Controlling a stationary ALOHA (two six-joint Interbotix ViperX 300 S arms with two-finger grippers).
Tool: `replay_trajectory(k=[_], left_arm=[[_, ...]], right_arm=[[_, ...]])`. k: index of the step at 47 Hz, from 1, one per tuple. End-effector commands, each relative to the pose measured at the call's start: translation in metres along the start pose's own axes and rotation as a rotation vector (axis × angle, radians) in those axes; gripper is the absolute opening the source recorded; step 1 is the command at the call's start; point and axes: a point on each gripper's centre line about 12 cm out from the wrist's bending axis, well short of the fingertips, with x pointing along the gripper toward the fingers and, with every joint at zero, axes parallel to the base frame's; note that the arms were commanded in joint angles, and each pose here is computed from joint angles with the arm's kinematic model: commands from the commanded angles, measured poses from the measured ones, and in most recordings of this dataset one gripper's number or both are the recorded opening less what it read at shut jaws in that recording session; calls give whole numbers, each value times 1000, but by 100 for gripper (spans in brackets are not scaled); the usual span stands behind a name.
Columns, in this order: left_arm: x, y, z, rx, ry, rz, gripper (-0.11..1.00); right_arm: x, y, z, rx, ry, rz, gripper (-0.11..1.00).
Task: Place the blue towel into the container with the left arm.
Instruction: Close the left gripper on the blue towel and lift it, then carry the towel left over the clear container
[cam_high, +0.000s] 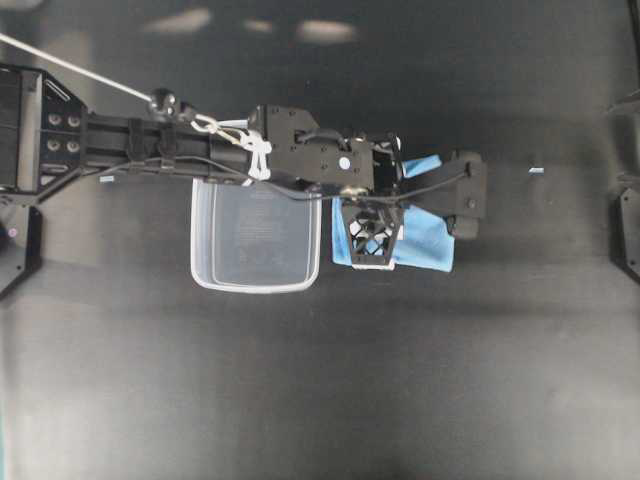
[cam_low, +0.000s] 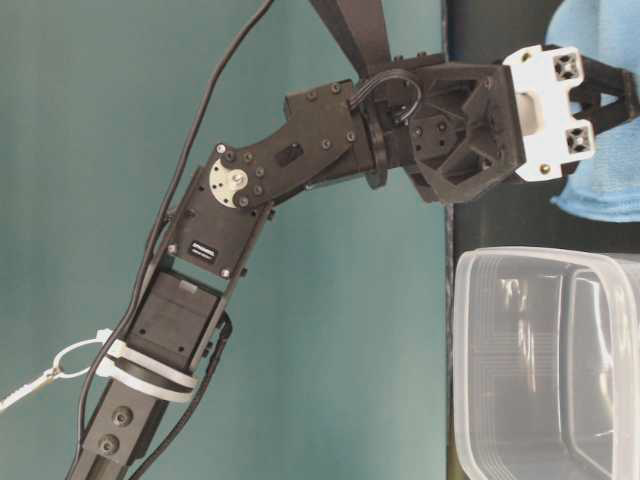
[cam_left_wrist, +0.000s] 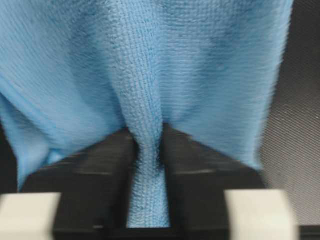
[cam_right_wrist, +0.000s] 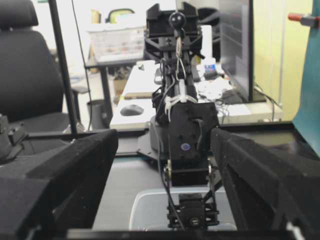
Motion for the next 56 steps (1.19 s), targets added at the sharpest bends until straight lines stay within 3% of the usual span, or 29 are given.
replay_trajectory(k=[1,7,15,25,33,46,56], left_arm=[[-20,4,7,-5,-31,9,7],[-55,7,16,-9,-90,18,5],[-137,12,27,-17,-214,37,5],[-220,19,2,-38,-234,50,5],[-232,15,-37,-49,-159,42,5],[-215,8,-94,-59,-116,37,5],[-215,5,-111,-57,-179,44,5]], right_arm=[[1,0,6,2,-14,2,73],[1,0,6,2,-11,2,73],[1,1,5,2,-3,3,73],[1,0,5,2,-3,1,73],[1,0,5,2,-3,1,73],[1,1,5,4,-1,3,73],[1,0,4,3,0,1,73]])
